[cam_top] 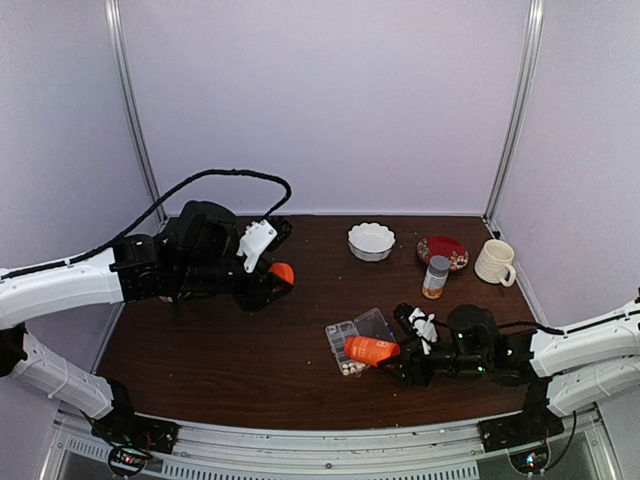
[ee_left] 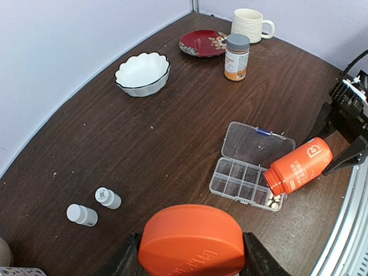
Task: Sort the pills into containers
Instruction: Pour the pill into the compartment of the pill container.
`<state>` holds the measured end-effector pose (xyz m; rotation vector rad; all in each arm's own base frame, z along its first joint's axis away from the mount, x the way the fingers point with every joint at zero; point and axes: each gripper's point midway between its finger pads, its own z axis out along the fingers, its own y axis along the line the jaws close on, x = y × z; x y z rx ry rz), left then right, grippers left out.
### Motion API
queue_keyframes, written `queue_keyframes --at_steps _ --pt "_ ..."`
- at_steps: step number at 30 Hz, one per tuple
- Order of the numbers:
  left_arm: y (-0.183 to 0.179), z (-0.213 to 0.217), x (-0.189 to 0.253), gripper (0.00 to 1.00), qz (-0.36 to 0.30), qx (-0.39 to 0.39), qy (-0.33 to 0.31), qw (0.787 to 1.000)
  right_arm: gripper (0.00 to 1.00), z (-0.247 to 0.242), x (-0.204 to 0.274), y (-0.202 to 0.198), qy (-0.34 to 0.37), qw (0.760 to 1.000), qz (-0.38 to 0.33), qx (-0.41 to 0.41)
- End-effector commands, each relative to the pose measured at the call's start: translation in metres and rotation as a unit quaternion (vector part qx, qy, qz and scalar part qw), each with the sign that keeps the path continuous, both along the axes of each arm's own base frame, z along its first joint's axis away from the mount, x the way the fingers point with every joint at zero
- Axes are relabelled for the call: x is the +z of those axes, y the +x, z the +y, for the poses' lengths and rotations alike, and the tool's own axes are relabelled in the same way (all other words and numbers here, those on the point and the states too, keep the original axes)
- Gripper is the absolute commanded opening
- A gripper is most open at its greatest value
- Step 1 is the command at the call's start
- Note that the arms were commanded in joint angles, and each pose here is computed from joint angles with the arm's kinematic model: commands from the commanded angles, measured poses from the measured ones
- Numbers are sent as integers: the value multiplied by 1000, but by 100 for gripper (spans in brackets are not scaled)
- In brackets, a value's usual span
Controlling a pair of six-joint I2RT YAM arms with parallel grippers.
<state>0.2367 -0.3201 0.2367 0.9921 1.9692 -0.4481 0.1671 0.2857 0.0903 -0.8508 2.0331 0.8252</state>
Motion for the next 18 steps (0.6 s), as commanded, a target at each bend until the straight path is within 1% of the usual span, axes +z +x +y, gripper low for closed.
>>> queue_keyframes --at_steps 1,3,4,7,10,13,15,16,17,18 --pt "6 -4 18 0 -11 4 -20 1000 0 1 20 9 37 999 -22 -19" --pt "5 -3 18 0 -13 4 -20 1000 0 3 12 10 1 1000 -16 -12" --pt "6 -3 18 0 -13 4 -20 1000 0 6 11 8 0 1000 -11 -3" --pt "5 -4 18 0 -13 2 -19 1000 0 6 20 5 42 999 -15 -5" --pt "5 -3 16 0 -12 3 -18 1000 0 6 12 7 5 1000 -11 -2" --pt "5 -3 15 0 -12 3 -18 1000 0 6 21 6 30 999 -18 -2" --pt "4 -3 16 0 -12 2 -18 1000 0 2 19 13 14 999 -26 -20" --pt "4 -2 15 0 -12 3 -18 1000 0 1 12 13 -11 1000 -22 -17" --pt "5 -2 15 0 -12 3 -18 1000 0 1 11 11 -19 1000 -20 -10" --pt "5 -2 15 0 -12 4 -17 1000 0 3 15 9 -7 1000 -21 -6"
